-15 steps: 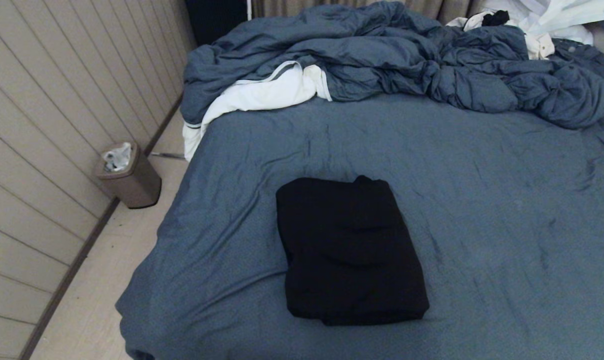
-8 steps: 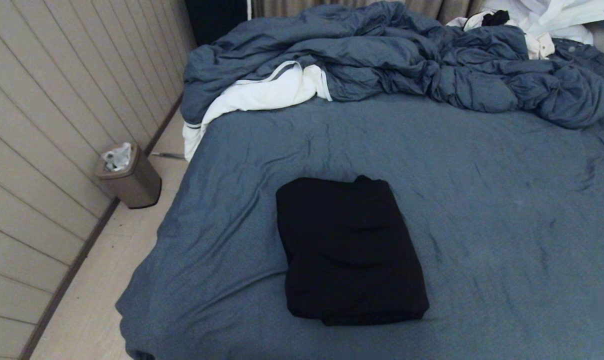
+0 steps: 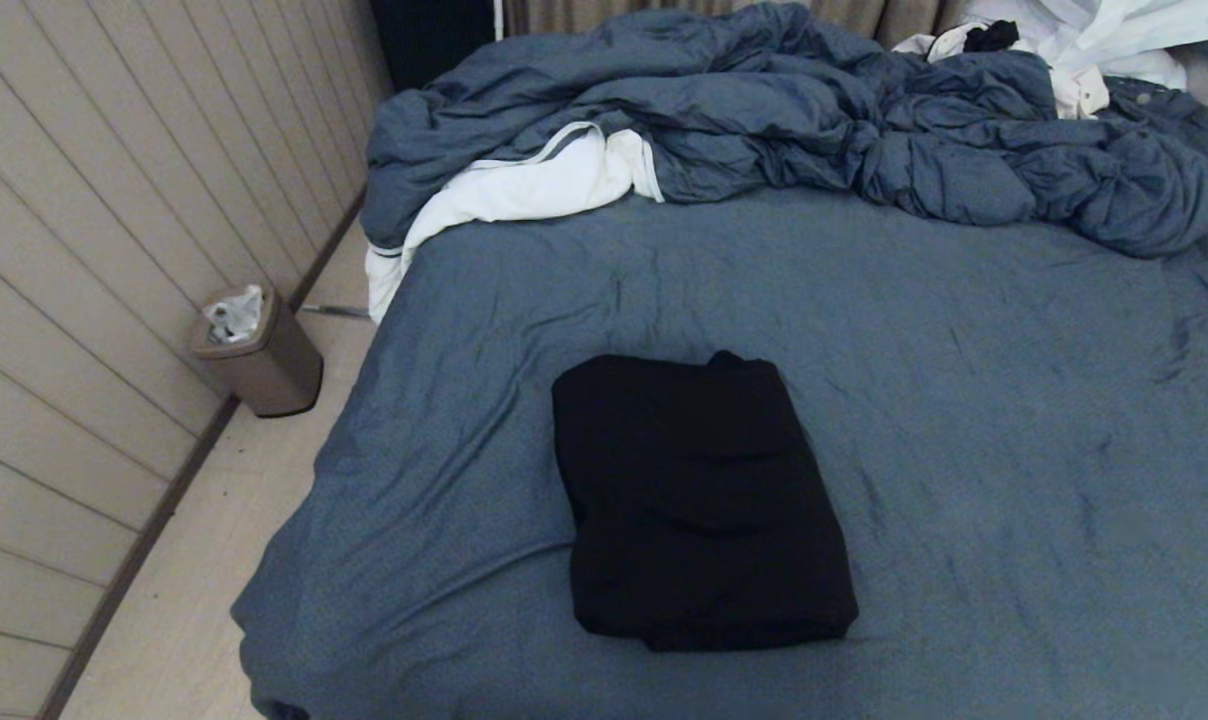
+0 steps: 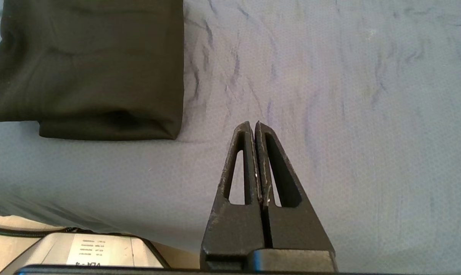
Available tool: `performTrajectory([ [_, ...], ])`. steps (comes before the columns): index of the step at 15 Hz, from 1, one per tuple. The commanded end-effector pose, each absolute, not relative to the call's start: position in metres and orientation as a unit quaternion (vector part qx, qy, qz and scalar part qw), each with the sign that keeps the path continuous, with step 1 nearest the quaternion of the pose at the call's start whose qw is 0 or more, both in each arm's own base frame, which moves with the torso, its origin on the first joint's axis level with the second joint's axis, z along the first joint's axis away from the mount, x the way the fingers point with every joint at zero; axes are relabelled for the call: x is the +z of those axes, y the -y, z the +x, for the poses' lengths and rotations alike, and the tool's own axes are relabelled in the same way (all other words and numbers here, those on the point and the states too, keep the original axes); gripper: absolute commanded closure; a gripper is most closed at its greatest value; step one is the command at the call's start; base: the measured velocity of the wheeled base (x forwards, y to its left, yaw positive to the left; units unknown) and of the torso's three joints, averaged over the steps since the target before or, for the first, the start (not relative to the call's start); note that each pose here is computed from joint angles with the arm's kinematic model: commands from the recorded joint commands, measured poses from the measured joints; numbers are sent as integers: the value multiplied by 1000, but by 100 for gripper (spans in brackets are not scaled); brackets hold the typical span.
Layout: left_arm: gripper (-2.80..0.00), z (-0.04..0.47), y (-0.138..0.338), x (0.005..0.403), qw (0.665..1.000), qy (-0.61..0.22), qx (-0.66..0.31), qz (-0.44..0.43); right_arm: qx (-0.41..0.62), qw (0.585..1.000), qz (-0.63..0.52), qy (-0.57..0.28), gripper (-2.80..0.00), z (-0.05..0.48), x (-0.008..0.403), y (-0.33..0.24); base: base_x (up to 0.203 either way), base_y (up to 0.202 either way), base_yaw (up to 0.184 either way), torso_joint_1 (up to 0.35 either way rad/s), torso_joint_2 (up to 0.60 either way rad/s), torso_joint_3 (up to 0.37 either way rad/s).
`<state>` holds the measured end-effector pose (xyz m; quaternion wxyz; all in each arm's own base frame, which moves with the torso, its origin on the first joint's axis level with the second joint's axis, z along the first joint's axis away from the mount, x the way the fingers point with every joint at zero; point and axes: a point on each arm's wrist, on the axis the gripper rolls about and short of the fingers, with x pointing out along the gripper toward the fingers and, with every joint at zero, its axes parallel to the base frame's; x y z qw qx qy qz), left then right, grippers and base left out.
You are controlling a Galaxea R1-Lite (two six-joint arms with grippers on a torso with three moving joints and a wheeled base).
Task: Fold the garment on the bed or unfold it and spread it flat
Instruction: Unfold the black sweatshirt
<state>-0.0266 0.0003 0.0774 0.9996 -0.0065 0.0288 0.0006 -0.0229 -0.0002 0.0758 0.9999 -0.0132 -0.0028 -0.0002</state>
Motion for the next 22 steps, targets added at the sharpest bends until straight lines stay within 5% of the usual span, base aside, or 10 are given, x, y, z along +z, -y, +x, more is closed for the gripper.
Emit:
performTrajectory([
  [1, 0, -26, 0, 78, 1000, -27, 1, -7, 0, 1000, -15, 2, 0, -23, 76, 0, 0, 0, 0, 0, 0, 0],
  [22, 0, -23, 0, 80, 1000, 18, 3, -6, -1, 1000, -12, 0, 0, -23, 76, 0, 0, 0, 0, 0, 0, 0],
])
